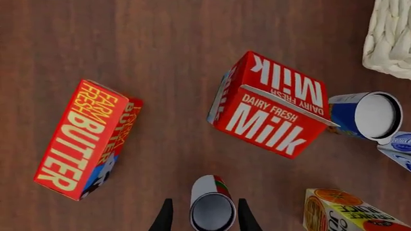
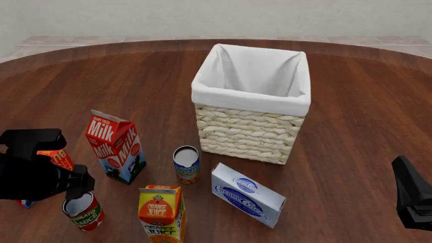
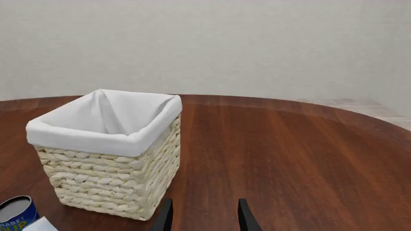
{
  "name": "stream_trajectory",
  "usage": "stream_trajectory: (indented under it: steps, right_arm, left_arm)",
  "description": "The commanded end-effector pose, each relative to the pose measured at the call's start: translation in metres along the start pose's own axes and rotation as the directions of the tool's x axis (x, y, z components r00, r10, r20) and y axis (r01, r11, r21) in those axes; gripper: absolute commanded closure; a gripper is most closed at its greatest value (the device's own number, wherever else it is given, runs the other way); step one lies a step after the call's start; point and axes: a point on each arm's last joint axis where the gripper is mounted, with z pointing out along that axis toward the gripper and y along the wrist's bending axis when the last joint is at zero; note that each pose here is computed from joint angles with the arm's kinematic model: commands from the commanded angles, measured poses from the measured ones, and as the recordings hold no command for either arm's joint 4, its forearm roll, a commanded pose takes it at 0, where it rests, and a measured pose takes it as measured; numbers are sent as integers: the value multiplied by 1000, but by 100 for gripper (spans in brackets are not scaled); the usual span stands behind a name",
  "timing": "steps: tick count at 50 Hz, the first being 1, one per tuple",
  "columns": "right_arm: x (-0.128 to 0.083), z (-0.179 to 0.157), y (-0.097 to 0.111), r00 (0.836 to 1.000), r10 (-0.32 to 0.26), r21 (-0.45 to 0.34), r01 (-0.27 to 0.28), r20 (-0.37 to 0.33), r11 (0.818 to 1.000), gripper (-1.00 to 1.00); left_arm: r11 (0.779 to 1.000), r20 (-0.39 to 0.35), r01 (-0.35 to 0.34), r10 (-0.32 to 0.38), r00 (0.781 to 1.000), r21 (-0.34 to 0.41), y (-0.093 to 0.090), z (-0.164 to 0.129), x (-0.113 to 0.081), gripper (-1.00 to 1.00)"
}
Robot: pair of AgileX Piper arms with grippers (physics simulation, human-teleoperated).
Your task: Pick up the tomato sauce, and put it in the basket.
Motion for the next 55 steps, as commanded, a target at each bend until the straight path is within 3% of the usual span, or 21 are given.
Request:
stream_trajectory:
  steps: [1,55]
  right_arm:
    - [0,0,0,1000,-2,4,2,0,1000,-100]
    - [0,0,0,1000,-2,4,2,-1,1000,-100]
  left_arm:
    - [1000,-16,0,0,1000,2,-1,7,2,-100]
    - [1000,-64,8,-8,998,8,-5,32,9,-100]
